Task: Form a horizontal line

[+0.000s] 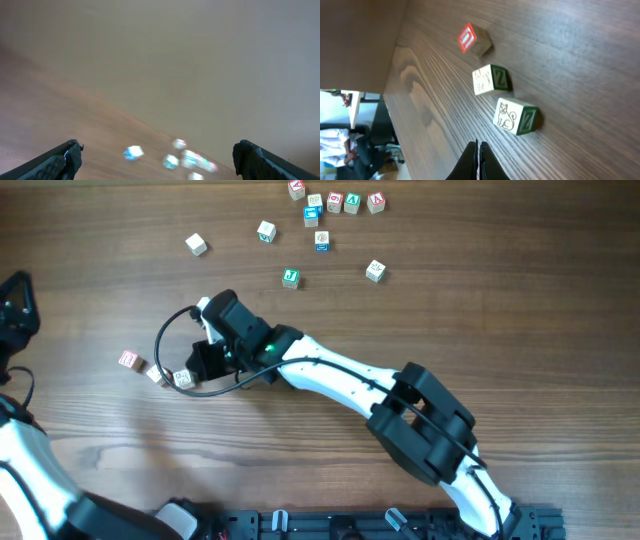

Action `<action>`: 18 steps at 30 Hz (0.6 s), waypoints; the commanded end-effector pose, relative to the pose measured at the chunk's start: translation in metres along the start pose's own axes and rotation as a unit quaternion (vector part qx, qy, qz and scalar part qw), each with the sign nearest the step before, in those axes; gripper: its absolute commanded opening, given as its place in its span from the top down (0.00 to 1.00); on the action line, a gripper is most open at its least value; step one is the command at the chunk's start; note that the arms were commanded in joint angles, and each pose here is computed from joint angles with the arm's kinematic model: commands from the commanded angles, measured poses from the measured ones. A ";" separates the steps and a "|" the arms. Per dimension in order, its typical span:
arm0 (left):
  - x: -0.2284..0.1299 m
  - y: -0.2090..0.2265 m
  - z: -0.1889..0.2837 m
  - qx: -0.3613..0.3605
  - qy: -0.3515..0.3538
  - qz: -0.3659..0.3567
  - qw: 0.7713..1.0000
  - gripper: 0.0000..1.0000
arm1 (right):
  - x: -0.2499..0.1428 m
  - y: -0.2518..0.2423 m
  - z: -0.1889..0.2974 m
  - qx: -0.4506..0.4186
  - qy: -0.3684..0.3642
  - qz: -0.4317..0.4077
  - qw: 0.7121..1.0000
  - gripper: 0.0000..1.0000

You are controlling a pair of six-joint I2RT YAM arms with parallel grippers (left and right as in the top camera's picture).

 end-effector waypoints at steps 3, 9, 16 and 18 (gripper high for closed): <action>-0.008 -0.047 -0.007 -0.092 0.050 0.030 0.994 0.00 | -0.025 0.001 -0.023 -0.012 0.022 0.004 1.000 0.95; -0.017 -0.054 -0.017 -0.108 0.068 0.035 0.991 0.00 | -0.029 0.006 -0.029 -0.008 0.017 -0.002 1.000 0.95; -0.022 -0.047 -0.022 -0.106 0.076 0.048 0.990 0.00 | -0.054 0.009 -0.035 -0.013 0.068 -0.049 0.996 0.95; -0.023 -0.045 -0.023 -0.105 0.077 0.052 0.990 0.00 | -0.055 0.004 -0.039 -0.017 0.070 -0.079 0.994 0.95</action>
Point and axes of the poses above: each gripper's point midway between its finger pads, its own z axis back along the fingers, its own y axis along the line the jaws close on, x = y × z, the point moved 6 cm from there along z, back along the fingers, and after that the axes turned 4 degrees about -z, right-handed, at the moved point
